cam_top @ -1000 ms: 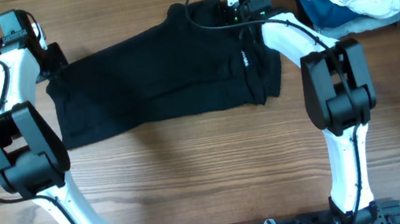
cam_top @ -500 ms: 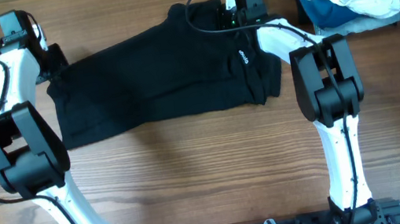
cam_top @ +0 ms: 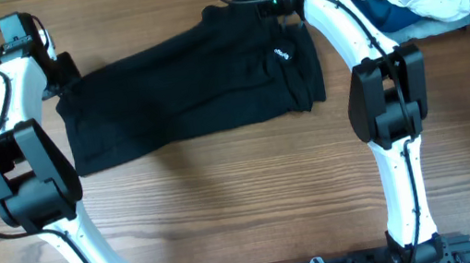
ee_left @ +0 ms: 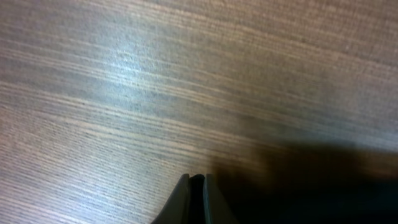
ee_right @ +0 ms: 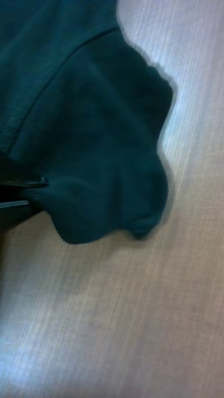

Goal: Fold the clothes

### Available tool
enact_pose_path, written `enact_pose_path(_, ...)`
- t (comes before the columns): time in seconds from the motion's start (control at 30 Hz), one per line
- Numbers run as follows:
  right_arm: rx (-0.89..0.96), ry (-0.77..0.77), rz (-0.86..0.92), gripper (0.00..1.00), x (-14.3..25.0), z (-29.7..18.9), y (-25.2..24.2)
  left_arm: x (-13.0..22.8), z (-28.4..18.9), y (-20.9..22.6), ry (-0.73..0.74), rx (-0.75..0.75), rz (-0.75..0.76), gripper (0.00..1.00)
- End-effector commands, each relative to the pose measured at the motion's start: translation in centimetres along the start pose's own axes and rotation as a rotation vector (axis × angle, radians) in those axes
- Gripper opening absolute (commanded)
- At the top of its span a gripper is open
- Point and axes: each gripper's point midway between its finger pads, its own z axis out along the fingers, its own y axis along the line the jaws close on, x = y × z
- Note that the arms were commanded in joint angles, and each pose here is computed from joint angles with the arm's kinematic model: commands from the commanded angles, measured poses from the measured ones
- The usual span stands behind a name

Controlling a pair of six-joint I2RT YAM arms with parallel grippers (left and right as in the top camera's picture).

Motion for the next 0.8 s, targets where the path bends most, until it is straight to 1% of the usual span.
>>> enact_pose_path(0.0,-0.003,0.031,-0.014,0.04,0.0,-3.3,-0.1,0.4,-1.6,0.3,0.013,-0.014,-0.01,0.04)
enact_pose_path(0.1,0.0,0.043,-0.008,0.04,0.0,-5.9,0.0,1.2,-3.2,0.5,0.043,-0.016,-0.017,0.04)
enact_pose_path(0.2,0.004,0.04,0.014,0.04,-0.3,-8.3,0.0,2.4,-5.6,0.6,0.084,-0.016,-0.064,0.04)
enact_pose_path(0.27,0.006,0.048,0.019,0.04,-0.1,-9.0,-0.1,3.5,-6.9,0.3,0.123,0.002,-0.065,0.04)
enact_pose_path(0.37,0.005,0.065,0.023,0.05,0.3,-9.1,-0.1,4.9,-7.7,0.3,0.174,0.004,-0.064,0.04)
enact_pose_path(0.43,0.005,0.064,0.019,0.25,0.3,-9.0,-0.1,5.2,-7.5,0.3,0.189,0.005,-0.063,0.04)
enact_pose_path(0.5,0.005,0.071,0.015,0.35,0.5,-8.9,-0.1,5.2,-7.3,0.1,0.192,0.018,-0.064,0.04)
enact_pose_path(0.6,-0.001,0.127,-0.018,0.44,1.9,-9.0,0.0,5.3,-7.1,-0.1,0.196,0.024,-0.065,0.04)
enact_pose_path(0.63,-0.002,0.133,-0.021,0.49,2.1,-9.0,0.0,5.3,-7.1,-0.1,0.196,0.024,-0.064,0.04)
enact_pose_path(0.7,-0.006,0.084,-0.031,0.55,0.8,-9.0,0.1,5.3,-7.1,-0.1,0.196,0.024,-0.064,0.04)
enact_pose_path(0.77,-0.003,-0.002,-0.046,0.58,-1.4,-9.1,0.1,5.3,-7.1,-0.1,0.196,0.024,-0.064,0.04)
